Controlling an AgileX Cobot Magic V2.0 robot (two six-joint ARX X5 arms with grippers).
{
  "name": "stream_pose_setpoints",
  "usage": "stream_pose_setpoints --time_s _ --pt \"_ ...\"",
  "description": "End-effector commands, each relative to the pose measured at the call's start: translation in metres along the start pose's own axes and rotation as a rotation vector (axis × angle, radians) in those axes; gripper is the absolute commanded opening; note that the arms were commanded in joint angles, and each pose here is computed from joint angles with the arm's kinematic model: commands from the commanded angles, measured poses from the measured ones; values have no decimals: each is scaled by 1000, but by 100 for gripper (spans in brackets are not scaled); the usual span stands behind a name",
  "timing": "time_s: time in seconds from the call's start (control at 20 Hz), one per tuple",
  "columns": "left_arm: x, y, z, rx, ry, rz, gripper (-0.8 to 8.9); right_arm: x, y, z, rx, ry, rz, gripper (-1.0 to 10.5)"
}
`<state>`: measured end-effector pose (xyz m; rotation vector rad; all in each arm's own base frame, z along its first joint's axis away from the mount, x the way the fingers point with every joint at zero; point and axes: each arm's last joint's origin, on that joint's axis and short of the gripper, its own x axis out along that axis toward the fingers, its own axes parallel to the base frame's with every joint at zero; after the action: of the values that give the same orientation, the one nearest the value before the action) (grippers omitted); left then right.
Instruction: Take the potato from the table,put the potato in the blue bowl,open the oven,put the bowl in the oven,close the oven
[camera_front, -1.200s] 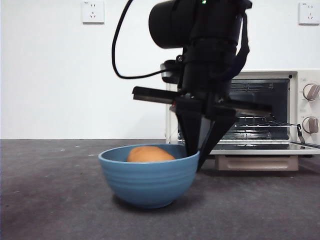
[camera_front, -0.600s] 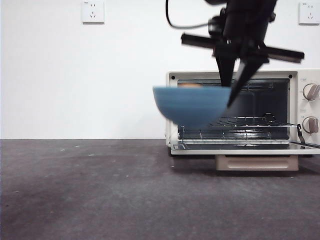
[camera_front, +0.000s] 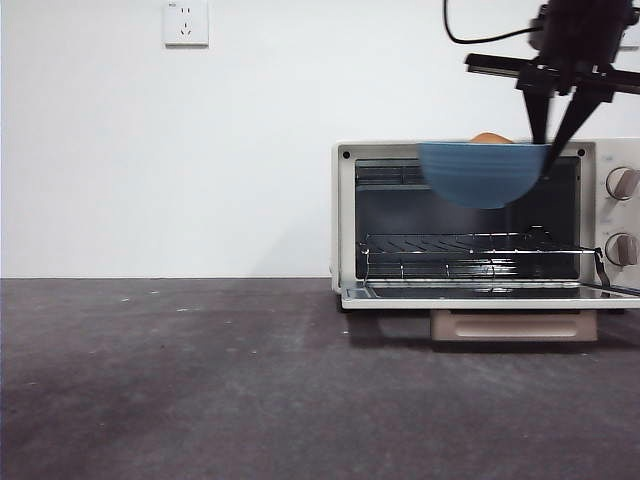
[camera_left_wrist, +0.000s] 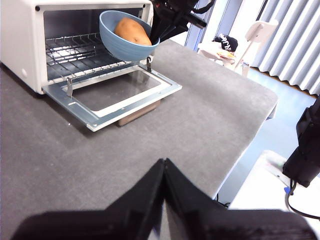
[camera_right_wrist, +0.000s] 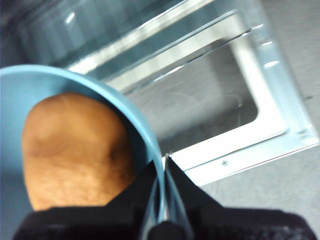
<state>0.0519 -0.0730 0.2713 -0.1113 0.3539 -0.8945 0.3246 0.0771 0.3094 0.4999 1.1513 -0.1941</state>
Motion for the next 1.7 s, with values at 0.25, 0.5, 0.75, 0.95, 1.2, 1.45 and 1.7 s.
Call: stream_pose_setpoints --time_s 0.25,0.5,0.75,0.95,1.2,1.45,1.7 --pt "0 -1 5 0 -52 -14 -8 21 -11 16 164 10 -36 -12" --pt "0 -1 5 -11 -50 -14 -8 47 -12 21 284 55 -53 -12" --pt "-6 -3 13 -11 -79 -21 -8 59 -8 26 443 26 -34 -12" --pt "-13 -6 24 -11 -118 -31 -8 59 -7 29 557 -7 -19 -12" --pt "-18 -7 31 -1 -144 -29 -8 59 -4 31 612 -24 19 -12" --pt "-18 -7 31 -1 -141 -29 -8 59 -5 31 612 -40 2 12" --pt "-18 -7 31 -2 -140 -29 -8 59 -5 33 610 -74 -13 195"
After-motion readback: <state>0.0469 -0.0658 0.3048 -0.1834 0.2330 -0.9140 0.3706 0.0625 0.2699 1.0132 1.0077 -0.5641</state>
